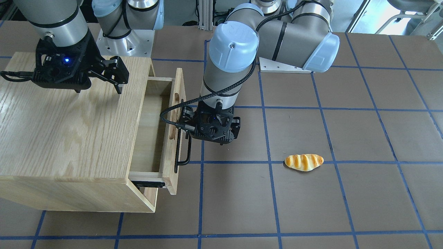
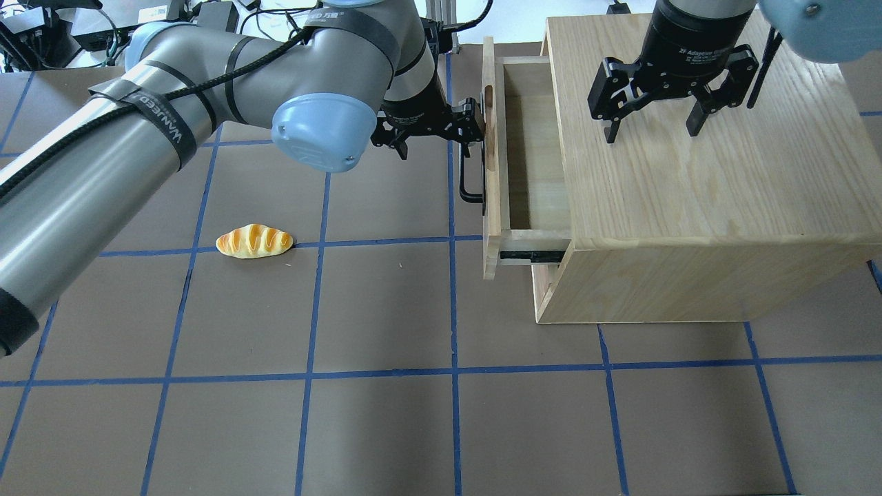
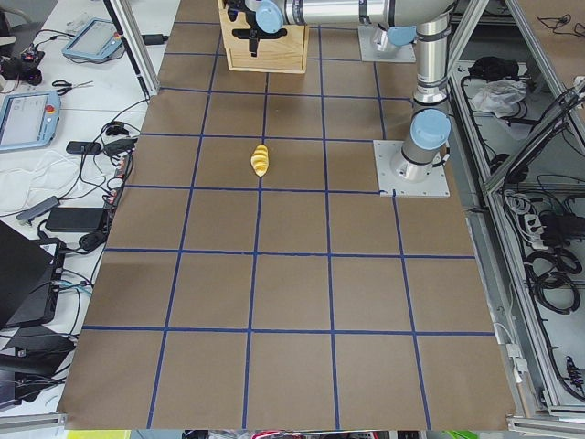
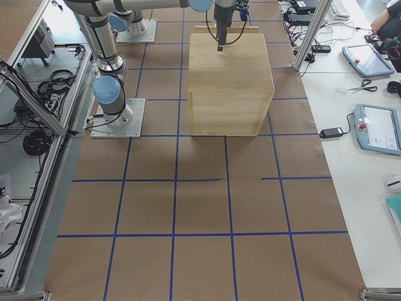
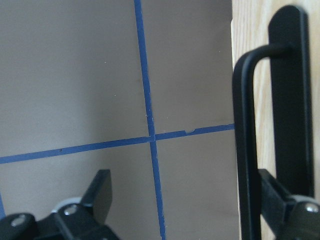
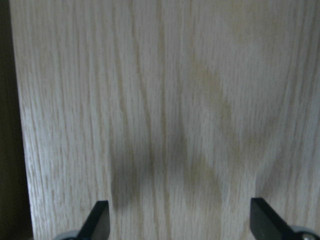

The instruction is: Open upper drawer

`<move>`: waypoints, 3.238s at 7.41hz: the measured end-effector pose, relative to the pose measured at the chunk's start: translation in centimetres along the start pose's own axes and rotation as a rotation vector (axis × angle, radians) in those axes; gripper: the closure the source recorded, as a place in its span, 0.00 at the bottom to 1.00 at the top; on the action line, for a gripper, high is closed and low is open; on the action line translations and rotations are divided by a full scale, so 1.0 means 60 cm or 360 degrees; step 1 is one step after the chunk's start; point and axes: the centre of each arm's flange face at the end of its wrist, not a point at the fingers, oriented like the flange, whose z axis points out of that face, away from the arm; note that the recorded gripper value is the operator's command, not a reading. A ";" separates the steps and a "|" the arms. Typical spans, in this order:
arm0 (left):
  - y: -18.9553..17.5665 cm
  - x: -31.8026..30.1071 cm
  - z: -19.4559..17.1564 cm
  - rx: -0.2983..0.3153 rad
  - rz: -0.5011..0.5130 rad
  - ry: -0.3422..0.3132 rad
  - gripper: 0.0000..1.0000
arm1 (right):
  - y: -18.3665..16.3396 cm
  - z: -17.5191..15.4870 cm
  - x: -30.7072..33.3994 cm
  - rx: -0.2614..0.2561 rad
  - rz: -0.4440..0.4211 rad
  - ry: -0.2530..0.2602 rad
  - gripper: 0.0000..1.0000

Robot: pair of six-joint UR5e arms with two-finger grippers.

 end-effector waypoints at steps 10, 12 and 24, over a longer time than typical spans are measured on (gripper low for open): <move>-0.018 -0.051 -0.008 -0.0014 0.0033 -0.0056 0.00 | 0.000 0.000 0.000 0.0000 -0.0001 0.0000 0.00; -0.020 -0.058 -0.010 -0.0015 0.0048 -0.0063 0.00 | 0.000 0.000 0.000 0.0000 0.0000 0.0000 0.00; -0.009 -0.109 -0.128 -0.0014 0.0023 -0.0168 0.00 | 0.000 0.000 0.000 0.0000 -0.0001 0.0000 0.00</move>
